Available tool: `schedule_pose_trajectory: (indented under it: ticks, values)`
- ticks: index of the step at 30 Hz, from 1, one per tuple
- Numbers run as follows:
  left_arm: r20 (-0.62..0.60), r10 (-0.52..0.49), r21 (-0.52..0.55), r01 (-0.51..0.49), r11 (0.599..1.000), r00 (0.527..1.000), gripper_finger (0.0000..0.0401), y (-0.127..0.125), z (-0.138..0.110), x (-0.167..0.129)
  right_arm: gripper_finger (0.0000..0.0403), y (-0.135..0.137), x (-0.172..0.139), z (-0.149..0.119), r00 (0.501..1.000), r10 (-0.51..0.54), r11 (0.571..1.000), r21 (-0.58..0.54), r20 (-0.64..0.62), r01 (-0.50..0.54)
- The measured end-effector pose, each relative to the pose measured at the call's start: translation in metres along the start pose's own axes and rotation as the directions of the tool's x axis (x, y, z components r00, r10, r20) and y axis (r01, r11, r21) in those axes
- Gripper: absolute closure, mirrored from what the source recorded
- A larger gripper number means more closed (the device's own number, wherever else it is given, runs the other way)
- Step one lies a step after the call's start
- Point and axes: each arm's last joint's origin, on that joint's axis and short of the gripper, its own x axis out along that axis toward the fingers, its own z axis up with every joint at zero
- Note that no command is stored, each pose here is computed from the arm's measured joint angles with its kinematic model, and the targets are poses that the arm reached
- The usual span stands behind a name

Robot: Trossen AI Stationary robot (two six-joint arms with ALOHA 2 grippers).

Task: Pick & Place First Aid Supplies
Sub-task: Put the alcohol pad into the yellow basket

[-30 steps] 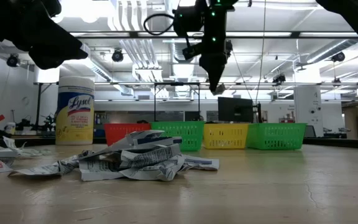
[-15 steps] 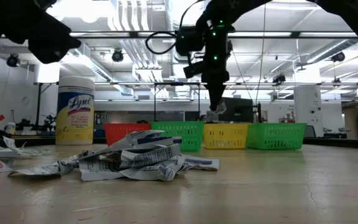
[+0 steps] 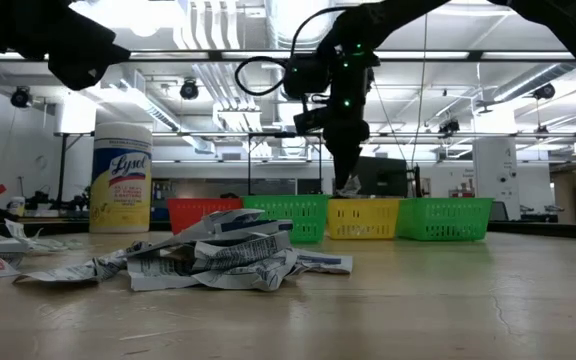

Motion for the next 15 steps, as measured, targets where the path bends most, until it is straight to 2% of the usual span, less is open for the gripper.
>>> schedule_pose_trajectory:
  ticks: [15]
  values:
    - [0.027, -0.04, 0.046, 0.039, 0.998, 0.999, 0.027, 0.004, 0.003, -0.011, 0.0394, -0.014, 0.013, -0.01, 0.997, 0.078, 0.996, 0.039, -0.015, -0.078]
